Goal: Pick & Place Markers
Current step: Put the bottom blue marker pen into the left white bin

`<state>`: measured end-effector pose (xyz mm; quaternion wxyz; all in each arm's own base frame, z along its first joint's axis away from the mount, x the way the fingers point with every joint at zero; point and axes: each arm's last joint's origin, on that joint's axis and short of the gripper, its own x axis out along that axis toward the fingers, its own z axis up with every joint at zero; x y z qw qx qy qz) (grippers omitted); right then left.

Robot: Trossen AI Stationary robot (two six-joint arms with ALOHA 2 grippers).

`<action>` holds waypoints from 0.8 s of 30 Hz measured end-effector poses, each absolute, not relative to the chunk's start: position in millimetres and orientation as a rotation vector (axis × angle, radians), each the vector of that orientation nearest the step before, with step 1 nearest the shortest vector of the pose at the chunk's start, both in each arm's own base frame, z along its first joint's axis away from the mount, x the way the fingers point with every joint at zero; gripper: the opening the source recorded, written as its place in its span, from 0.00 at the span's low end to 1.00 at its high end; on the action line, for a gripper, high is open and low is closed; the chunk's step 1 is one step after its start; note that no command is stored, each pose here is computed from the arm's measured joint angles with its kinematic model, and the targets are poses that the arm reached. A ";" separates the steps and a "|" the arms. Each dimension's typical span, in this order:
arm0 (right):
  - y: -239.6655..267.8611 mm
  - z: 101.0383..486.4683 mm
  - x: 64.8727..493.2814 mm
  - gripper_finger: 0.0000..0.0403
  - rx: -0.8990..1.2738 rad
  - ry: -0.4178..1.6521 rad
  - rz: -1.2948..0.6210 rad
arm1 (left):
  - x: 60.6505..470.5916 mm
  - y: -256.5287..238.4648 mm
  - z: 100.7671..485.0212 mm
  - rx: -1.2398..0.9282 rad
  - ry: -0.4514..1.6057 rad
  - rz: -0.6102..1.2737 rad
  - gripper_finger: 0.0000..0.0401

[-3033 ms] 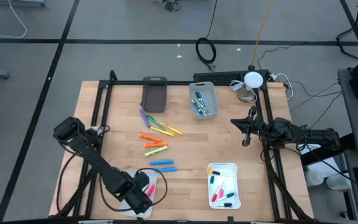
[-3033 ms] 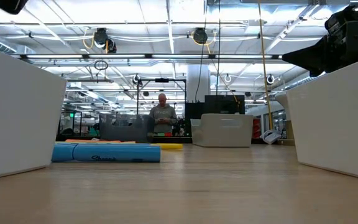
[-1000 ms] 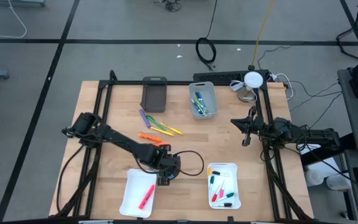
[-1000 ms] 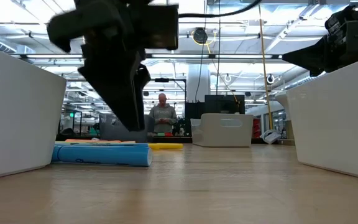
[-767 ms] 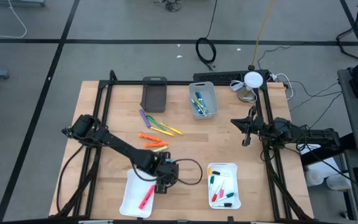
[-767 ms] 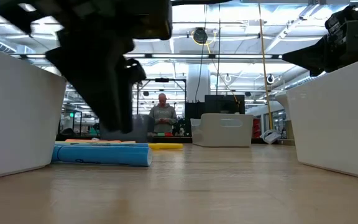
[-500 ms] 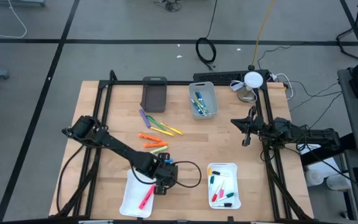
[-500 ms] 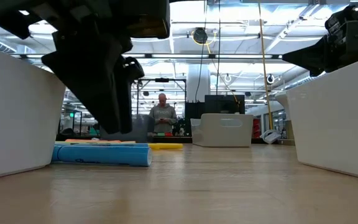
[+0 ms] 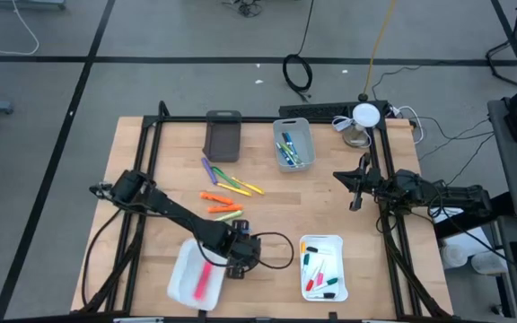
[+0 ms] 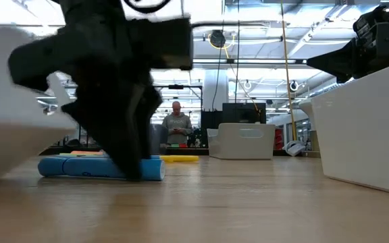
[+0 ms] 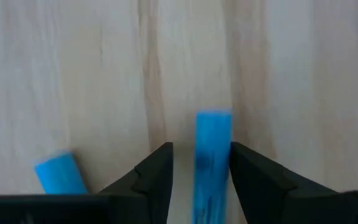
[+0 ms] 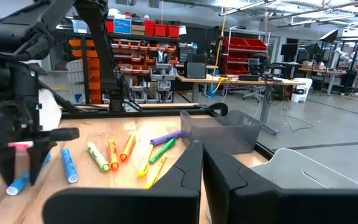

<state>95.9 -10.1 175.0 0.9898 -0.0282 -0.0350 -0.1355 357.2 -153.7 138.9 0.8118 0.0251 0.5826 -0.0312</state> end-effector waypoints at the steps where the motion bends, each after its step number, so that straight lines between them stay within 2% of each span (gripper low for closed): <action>1: -10.1 175.1 95.9 0.00 -0.057 -0.071 -0.272 | 357.6 -152.9 138.2 0.050 1.244 -0.058 0.40; 14: -10.1 175.1 95.9 0.00 -0.057 -0.071 -0.272 | 358.3 -152.7 138.3 0.042 1.240 -0.065 0.39; 17: -10.1 175.1 95.9 0.00 -0.057 -0.071 -0.272 | 360.1 -153.7 138.5 0.035 1.221 -0.071 0.32; 21: -10.1 175.1 95.9 0.00 -0.057 -0.071 -0.272 | 362.7 -153.3 139.1 -0.007 1.204 -0.077 0.16; 24: -10.1 175.1 95.9 0.00 -0.057 -0.071 -0.272 | 364.8 -150.0 141.7 -0.069 1.195 -0.054 0.15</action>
